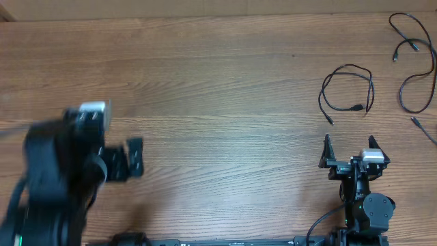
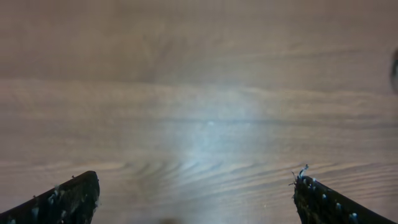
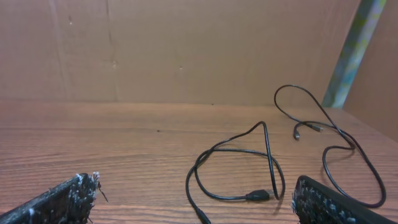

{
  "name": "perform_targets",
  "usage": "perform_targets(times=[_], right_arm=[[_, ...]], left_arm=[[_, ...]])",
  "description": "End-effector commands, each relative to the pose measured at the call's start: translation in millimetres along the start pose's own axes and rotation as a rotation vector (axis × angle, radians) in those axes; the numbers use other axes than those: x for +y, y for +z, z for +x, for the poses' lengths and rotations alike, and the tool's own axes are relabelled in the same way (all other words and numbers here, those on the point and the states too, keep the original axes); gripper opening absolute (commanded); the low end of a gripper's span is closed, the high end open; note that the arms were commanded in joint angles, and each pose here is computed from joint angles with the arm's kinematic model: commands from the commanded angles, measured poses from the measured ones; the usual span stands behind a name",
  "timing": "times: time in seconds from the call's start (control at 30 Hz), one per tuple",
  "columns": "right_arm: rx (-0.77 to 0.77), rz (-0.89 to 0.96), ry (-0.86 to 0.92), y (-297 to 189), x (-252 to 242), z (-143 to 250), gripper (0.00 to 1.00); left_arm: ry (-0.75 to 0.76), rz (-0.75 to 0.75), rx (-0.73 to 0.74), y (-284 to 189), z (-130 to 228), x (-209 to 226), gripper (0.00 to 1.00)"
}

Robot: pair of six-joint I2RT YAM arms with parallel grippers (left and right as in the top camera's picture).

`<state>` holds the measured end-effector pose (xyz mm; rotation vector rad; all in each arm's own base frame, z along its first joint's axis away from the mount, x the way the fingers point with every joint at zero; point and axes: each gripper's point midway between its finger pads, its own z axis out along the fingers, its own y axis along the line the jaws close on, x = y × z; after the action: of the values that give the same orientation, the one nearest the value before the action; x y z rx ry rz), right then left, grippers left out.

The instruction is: Untangle cables

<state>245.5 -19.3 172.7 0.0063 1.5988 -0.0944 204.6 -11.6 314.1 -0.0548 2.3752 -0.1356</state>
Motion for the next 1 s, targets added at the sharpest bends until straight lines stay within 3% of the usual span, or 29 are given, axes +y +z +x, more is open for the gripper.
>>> perform_targets(times=[0.0,0.27,0.4,0.97], right_arm=[[-0.003,0.012,-0.001,0.2,-2.0,3.0,1.00],[-0.003,0.012,-0.001,0.2,-2.0,3.0,1.00],[-0.004,0.012,-0.001,0.2,-2.0,3.0,1.00],[-0.004,0.010,-0.001,0.2,-1.7,2.8,1.00]], left_arm=[[0.041,0.010,-0.098,-25.9,15.2,-2.4,1.00],[0.057,0.002,-0.268,-64.3,54.9,-2.0,0.99],[0.054,0.005,-0.275,-72.0,73.6,-2.3,1.00],[0.069,0.024,-0.259,-76.1,91.3,-4.1,1.00]])
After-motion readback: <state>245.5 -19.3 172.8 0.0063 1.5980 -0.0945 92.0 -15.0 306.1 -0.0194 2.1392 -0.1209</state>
